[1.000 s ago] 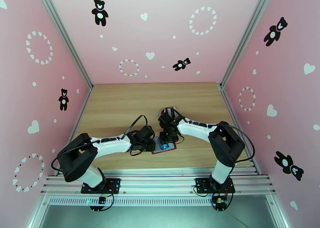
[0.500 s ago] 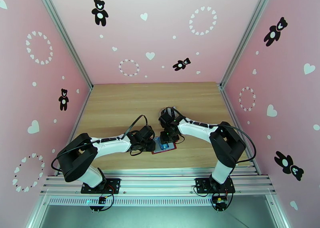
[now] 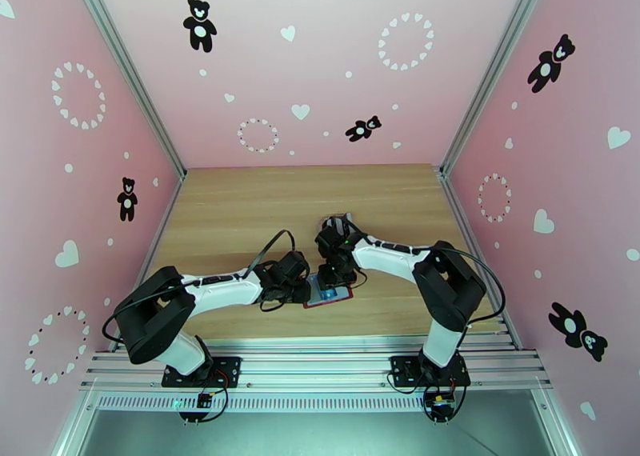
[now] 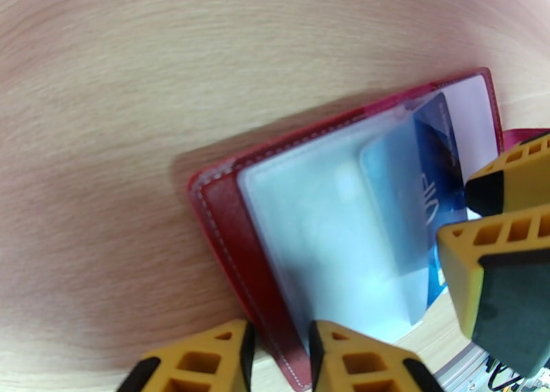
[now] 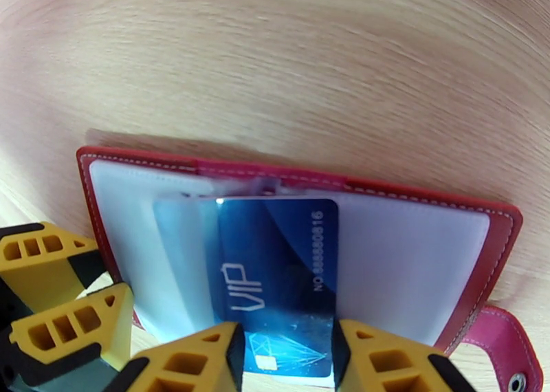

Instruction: Put the credit cards into the card holder

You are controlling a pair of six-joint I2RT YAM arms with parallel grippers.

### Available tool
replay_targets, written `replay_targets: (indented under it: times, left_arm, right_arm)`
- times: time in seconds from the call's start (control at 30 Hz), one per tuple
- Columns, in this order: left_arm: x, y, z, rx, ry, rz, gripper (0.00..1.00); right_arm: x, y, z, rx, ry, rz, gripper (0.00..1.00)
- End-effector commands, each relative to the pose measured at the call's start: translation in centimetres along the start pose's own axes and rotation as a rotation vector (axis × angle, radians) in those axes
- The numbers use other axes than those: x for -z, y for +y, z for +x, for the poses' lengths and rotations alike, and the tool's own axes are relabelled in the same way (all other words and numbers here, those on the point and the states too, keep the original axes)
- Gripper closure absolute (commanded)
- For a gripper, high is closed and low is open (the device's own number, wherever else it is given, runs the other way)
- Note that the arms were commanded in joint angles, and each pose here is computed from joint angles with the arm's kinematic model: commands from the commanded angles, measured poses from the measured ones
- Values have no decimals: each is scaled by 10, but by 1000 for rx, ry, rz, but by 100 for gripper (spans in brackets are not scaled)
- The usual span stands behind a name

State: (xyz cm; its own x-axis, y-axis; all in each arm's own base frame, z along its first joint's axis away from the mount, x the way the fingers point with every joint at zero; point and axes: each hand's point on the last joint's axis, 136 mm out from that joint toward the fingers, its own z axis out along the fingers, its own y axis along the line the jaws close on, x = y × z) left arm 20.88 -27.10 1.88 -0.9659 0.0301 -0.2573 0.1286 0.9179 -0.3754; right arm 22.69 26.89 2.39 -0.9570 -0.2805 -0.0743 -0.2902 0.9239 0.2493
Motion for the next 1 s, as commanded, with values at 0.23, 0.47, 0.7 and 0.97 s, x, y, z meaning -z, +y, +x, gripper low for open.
replay_targets:
  times: [0.23, 0.47, 0.7, 0.97]
  left_arm:
    - [1, 1, 7, 9, 27, -2, 69]
    - [2, 3, 7, 8, 25, -5, 69]
    - [3, 5, 5, 15, 19, -6, 69]
    - [6, 8, 2, 24, 13, -5, 71]
  right_arm:
    - [3, 32, -2, 5, -4, -121, 60]
    - [15, 33, -4, 13, -28, -120, 60]
    - [23, 18, -9, -2, -54, -77, 59]
    - [9, 16, -9, -6, -27, -75, 61]
